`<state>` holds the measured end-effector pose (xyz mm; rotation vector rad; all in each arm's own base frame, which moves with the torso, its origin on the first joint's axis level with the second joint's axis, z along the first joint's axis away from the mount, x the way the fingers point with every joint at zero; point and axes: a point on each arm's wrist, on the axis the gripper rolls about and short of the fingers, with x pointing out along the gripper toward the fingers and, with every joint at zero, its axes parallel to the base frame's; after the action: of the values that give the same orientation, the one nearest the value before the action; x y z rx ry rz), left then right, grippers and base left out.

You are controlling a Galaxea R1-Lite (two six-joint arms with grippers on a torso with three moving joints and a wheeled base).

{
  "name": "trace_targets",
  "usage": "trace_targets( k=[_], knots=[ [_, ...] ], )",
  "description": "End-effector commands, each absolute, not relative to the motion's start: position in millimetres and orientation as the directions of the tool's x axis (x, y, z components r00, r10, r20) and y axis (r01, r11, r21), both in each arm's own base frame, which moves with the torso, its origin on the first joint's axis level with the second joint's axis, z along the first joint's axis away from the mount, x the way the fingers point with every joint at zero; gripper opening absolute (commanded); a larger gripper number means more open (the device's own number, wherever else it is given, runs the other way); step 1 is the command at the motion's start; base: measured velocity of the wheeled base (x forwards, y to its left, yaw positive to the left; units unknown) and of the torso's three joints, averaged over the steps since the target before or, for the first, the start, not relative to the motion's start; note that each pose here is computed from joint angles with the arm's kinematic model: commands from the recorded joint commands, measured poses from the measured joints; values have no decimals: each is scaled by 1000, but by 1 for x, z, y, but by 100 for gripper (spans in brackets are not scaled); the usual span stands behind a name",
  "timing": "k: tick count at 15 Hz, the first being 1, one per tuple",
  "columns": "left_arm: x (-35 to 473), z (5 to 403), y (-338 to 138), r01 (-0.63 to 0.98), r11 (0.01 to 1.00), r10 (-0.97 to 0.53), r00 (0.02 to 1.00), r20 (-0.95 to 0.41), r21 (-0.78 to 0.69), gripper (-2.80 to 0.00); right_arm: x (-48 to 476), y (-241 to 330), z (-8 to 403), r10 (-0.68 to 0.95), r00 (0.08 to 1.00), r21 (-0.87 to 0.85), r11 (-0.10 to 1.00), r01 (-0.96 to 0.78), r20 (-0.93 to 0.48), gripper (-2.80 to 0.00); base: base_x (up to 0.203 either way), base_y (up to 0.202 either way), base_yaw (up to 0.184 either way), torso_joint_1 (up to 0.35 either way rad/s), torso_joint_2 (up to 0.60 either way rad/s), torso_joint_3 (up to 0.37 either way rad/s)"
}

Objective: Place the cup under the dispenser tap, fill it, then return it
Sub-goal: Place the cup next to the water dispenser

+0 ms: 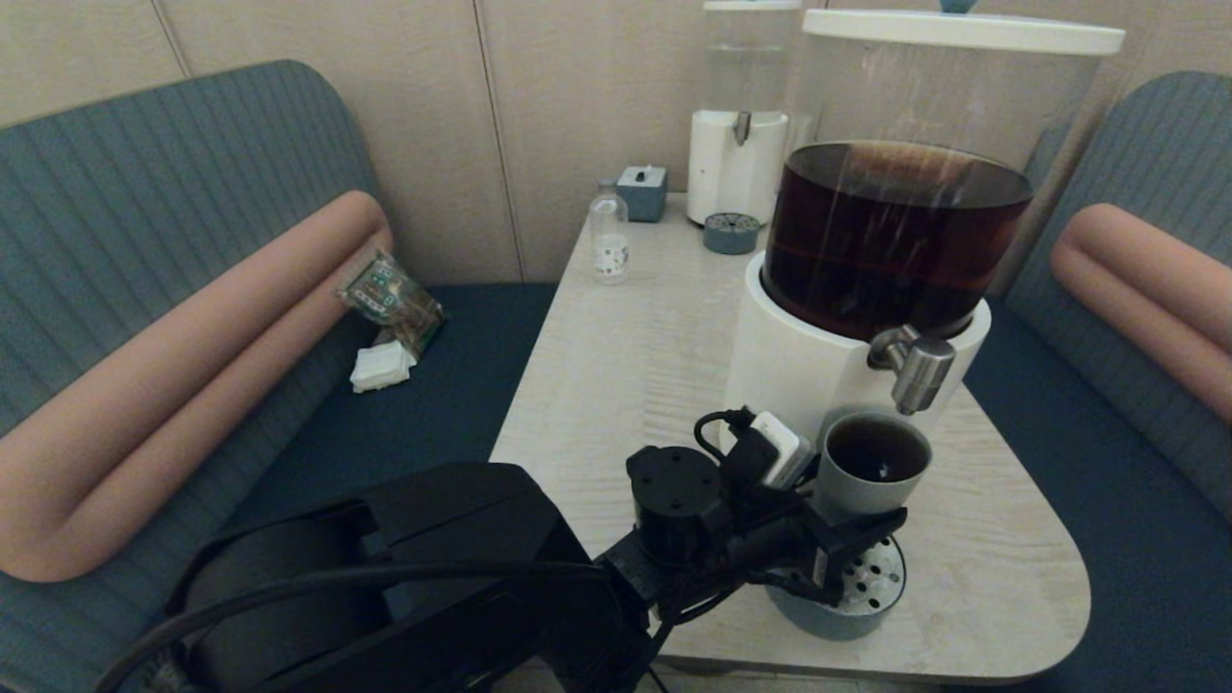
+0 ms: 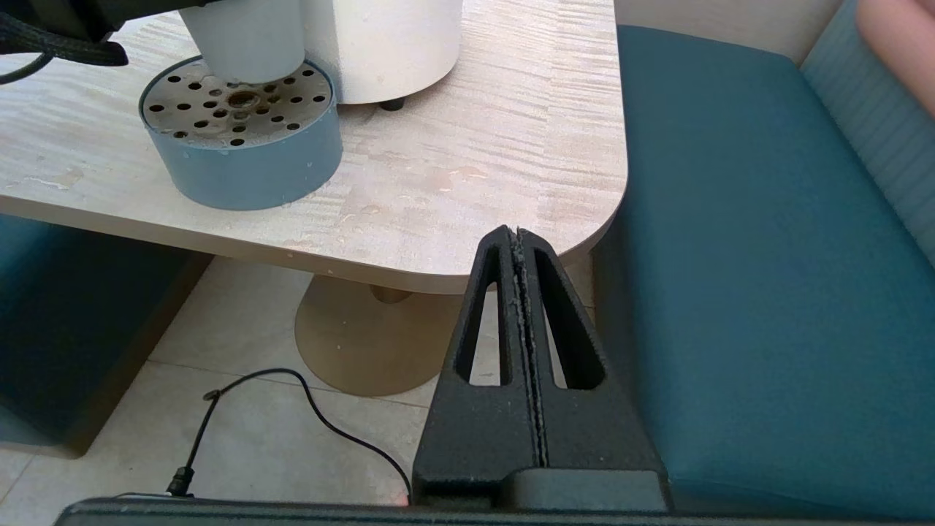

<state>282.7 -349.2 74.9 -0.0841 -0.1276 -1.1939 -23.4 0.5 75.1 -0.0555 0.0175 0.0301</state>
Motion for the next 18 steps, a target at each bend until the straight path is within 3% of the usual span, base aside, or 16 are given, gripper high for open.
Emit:
trace_targets(
  k=[1,18],
  knots=[
    [282,79,-348,931,365,-920,359,153,5,-280,-23,0,75,31,999,-56,998,-32,-18,-280,0,0,0,0,0,0],
    [268,88,-325,921,389,-914,389,114,-20,-280,-23,0,75,31,999,-56,998,-32,-18,-280,0,0,0,0,0,0]
  ],
)
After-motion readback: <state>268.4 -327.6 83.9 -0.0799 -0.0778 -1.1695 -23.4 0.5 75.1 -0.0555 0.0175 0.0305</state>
